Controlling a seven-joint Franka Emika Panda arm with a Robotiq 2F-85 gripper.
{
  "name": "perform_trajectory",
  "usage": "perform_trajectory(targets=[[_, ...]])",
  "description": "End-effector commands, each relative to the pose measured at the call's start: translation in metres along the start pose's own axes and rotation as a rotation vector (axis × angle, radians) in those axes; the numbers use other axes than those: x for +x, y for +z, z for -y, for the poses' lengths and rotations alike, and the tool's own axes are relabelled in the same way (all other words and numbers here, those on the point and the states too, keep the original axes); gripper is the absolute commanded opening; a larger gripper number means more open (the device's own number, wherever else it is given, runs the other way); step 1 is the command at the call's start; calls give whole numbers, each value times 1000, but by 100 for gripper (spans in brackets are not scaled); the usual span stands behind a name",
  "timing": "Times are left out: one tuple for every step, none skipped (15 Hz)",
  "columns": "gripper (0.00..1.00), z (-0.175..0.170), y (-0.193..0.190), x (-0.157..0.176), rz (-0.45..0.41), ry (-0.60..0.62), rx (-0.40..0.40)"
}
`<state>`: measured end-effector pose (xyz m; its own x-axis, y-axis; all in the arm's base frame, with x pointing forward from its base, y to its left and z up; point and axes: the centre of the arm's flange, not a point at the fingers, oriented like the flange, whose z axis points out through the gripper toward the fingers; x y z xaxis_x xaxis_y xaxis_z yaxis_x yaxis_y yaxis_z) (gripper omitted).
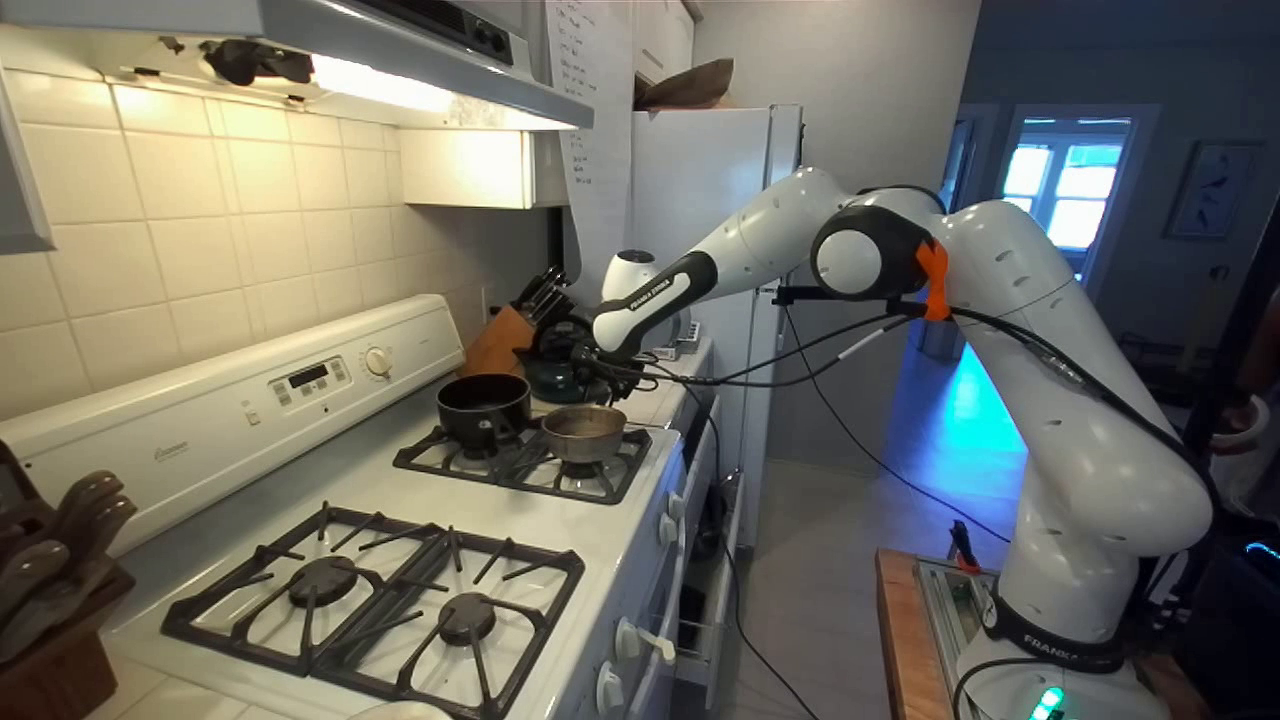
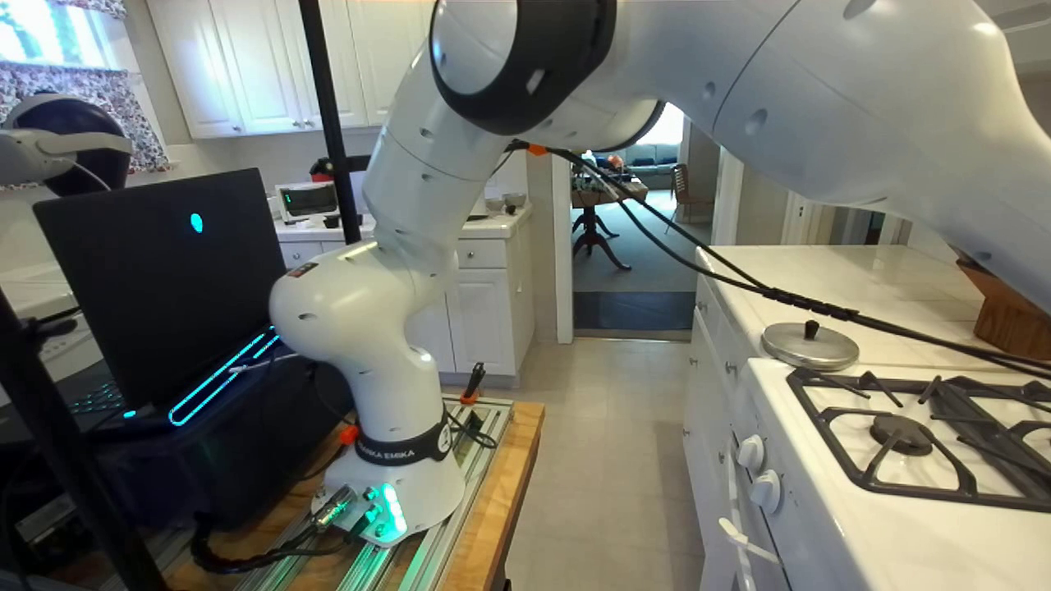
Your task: Remove the silver lid from the silver pot, put it on the counter and move the pot to the right
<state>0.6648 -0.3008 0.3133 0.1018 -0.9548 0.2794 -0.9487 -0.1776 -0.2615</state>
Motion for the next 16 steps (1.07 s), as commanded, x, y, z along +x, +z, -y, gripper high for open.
perform_trajectory(targets=[[60,8,3,4,-7,36,12],[65,8,2,5,-7,36,13],[72,8,1,5,-7,36,14],[84,9,0,5,-7,36,15],[89,9,-1,5,-7,35,16],[96,9,-3,4,-9,35,16],[100,9,-5,4,-9,33,17],[100,9,-7,4,-9,32,17],[100,8,-10,3,-10,29,16],[100,8,-13,2,-11,27,16],[100,7,-19,0,-12,22,15],[100,6,-23,-2,-11,15,18],[100,5,-30,-5,-8,5,21],[100,5,-36,-7,-5,-3,28],[100,4,-44,-10,0,-14,36],[100,3,-53,-14,19,-33,47]])
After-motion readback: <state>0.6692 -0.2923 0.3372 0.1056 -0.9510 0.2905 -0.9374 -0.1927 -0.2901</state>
